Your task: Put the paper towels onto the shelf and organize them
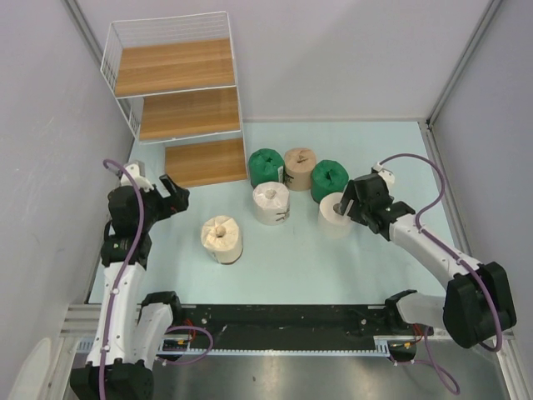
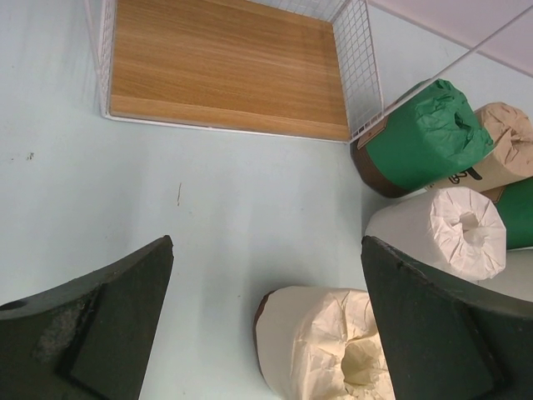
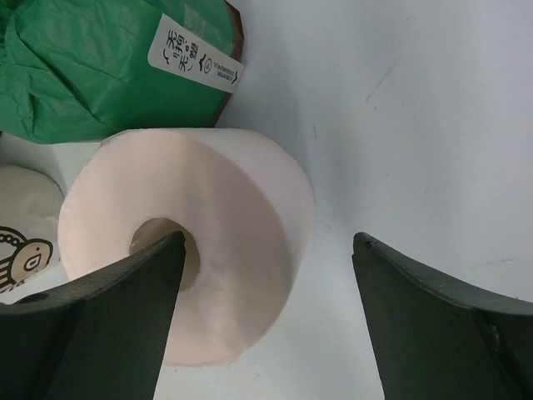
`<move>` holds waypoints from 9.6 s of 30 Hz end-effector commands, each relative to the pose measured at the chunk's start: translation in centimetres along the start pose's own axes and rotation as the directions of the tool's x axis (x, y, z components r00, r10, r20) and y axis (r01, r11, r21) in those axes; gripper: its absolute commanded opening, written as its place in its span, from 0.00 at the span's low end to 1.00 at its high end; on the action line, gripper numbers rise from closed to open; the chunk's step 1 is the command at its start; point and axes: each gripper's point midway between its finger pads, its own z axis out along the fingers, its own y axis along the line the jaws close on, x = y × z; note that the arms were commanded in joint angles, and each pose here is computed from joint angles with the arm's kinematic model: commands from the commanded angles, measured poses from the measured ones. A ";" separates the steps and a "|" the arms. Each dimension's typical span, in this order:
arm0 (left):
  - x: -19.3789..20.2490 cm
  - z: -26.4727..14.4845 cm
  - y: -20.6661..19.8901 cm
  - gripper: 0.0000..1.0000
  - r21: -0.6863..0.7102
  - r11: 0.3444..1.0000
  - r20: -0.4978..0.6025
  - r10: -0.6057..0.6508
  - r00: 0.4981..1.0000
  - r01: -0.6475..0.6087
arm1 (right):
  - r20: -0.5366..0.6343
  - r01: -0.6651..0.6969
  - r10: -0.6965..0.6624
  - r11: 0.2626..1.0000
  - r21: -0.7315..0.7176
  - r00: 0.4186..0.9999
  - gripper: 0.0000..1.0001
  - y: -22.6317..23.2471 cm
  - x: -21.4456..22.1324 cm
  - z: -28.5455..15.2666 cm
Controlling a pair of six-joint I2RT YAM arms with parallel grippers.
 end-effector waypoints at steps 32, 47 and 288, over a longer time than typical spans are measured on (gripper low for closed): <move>1.8 -0.1 0.7 1.00 -0.010 1.000 -0.051 0.017 0.999 -0.017 | 0.250 0.313 -0.190 0.623 -0.716 0.949 0.25 28.1 -4.6 -14.3; 1.8 -0.1 0.9 1.00 -0.020 1.000 -0.051 0.016 0.999 -0.017 | 0.334 0.459 -0.315 0.630 -0.626 0.888 0.19 41.9 2.0 -10.6; -2.0 -4.3 3.3 1.00 -0.233 0.972 0.166 0.032 0.986 0.008 | 0.394 0.374 -0.207 0.829 -0.415 0.896 0.91 31.2 0.8 -10.5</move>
